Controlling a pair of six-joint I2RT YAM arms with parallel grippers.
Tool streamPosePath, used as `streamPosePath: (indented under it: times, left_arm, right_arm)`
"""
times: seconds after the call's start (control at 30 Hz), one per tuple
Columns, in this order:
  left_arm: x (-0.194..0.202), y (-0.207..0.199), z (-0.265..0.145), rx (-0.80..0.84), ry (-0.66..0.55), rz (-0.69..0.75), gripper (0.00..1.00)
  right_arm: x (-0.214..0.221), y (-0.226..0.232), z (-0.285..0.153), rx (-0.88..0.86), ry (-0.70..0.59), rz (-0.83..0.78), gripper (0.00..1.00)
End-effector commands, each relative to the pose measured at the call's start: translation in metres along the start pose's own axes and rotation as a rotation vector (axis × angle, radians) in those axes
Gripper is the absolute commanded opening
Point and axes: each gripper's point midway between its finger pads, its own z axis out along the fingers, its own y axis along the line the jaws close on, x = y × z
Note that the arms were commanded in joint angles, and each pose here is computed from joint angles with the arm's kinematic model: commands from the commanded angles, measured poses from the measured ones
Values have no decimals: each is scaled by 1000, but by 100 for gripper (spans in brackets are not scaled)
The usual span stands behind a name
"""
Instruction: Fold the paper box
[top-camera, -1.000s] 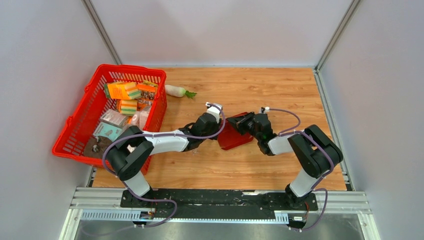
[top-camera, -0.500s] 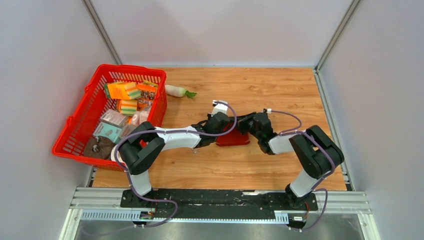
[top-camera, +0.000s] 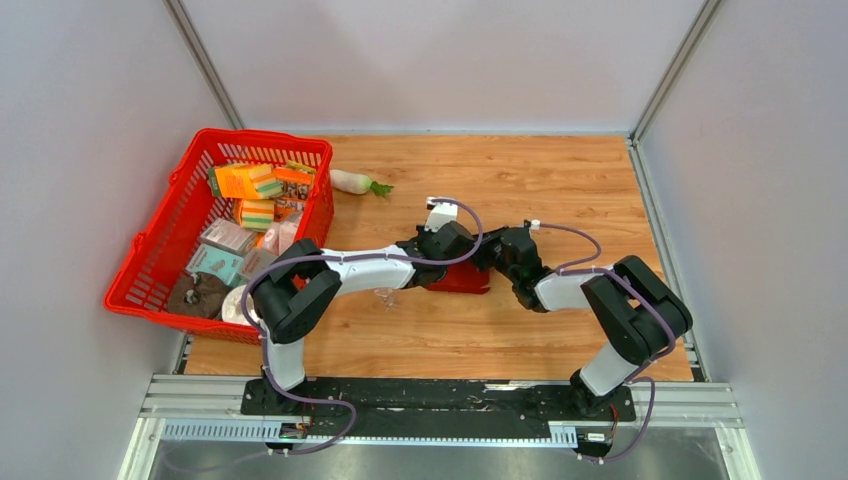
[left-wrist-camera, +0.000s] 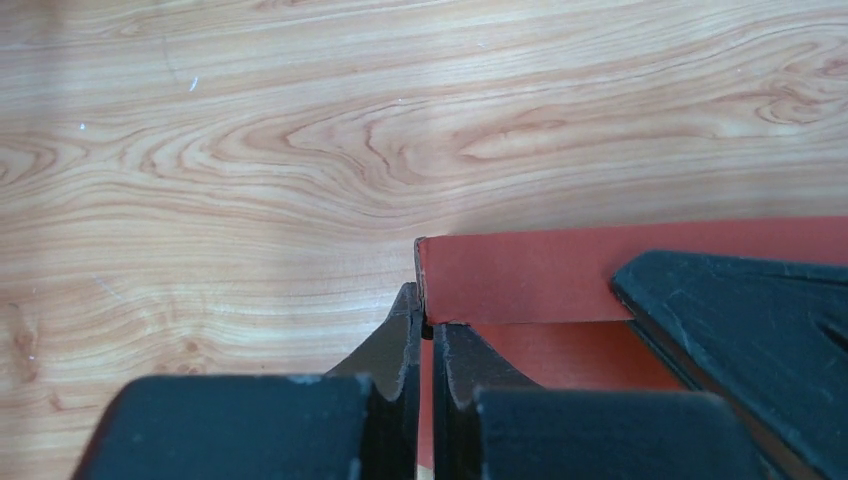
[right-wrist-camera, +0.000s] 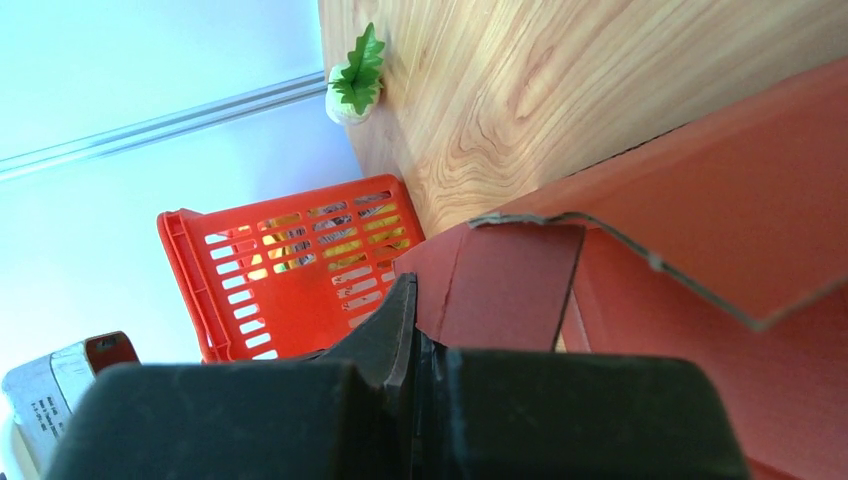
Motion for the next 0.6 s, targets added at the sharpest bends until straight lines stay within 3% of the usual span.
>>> streamPosePath:
  times: [0.0,0.1,0.23,0.3,0.47,0.57]
  left_arm:
    - [-11,28,6,-148,-26,-18,0]
    - [-20,13,0,-28,-74,-77,0]
    - [-17,8,-3,52,-109,-67,25]
    - [-20,7,-2,47,-114,-57,27]
    - [-22,10,1,18,-119,-36,22]
    - [-23,12,2,6,-123,-26,12]
  right_arm:
    - [19,-24,-12,83,34,-33,0]
    - [19,-28,-11,94,32,-20,0]
    - [21,-22,-8,85,41,-20,0]
    - [22,-21,-8,84,46,-17,0]
    - [24,-22,-8,88,59,-4,0]
    - [25,-22,-10,89,62,-1,0]
